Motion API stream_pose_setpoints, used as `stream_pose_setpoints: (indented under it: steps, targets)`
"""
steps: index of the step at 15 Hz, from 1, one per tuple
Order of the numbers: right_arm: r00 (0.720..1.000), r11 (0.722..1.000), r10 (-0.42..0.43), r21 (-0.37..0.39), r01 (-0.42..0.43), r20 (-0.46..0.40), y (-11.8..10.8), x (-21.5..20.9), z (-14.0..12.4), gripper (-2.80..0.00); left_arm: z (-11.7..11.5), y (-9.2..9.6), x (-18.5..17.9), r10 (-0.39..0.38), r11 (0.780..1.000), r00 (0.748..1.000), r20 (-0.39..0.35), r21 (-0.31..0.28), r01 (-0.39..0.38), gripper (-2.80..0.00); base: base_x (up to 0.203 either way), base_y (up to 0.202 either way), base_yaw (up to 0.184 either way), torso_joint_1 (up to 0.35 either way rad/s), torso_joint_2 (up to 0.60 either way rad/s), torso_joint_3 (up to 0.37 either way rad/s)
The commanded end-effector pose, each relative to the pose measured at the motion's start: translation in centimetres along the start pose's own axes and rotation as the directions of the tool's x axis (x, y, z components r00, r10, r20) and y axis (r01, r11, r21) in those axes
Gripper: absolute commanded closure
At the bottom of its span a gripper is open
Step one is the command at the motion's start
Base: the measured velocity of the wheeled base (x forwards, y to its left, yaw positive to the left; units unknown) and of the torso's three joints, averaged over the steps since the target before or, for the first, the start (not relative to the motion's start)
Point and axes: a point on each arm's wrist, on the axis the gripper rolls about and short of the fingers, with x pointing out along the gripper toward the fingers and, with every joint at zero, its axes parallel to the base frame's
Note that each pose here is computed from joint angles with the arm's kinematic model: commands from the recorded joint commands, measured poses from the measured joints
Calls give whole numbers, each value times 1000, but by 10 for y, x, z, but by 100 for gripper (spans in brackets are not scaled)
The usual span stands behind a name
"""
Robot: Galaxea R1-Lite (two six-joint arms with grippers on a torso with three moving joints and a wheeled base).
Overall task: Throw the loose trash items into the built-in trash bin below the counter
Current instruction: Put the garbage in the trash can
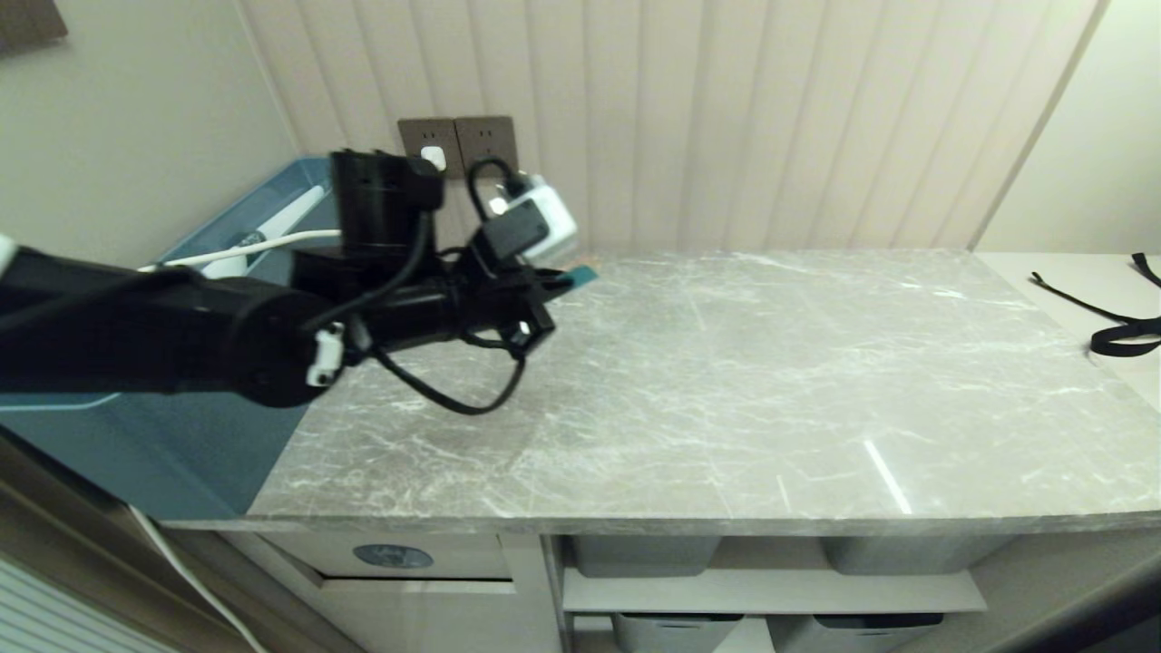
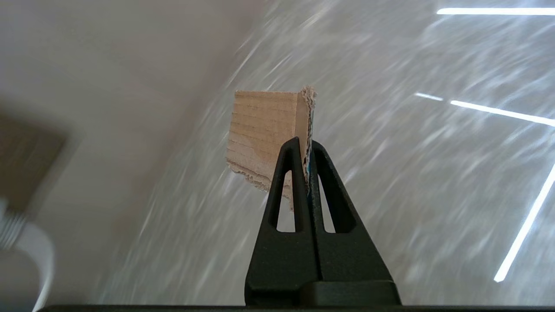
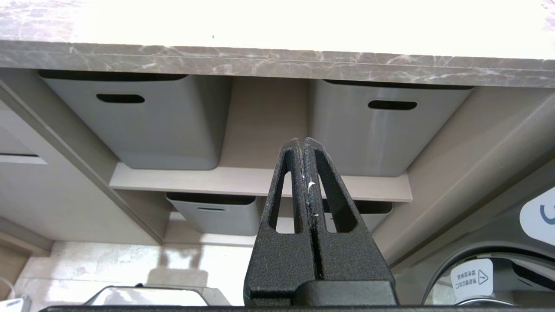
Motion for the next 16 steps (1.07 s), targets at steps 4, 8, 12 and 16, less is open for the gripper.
stream_pose_setpoints:
  steps: [4,8,12,16]
  targets:
    - [1000,1000,1,0,-1,1,0,0,0,0,-35,23,-179,278,865,934,-223,-365,-344,0,0,0,0,0,0,0]
    - [1000,1000,1,0,-1,1,0,0,0,0,-71,-29,-240,310,682,864,-397,-539,-493,0,0,0,0,-64,127,73]
    - [1000,1000,2,1,-2,1,0,0,0,0,-95,-56,-252,266,601,828,-493,-587,-542,0,0,0,0,-240,519,277]
    - [1000,1000,3,0,-3,0,0,0,0,0,-98,-61,-256,285,571,799,-529,-576,-585,0,0,0,0,-245,543,298]
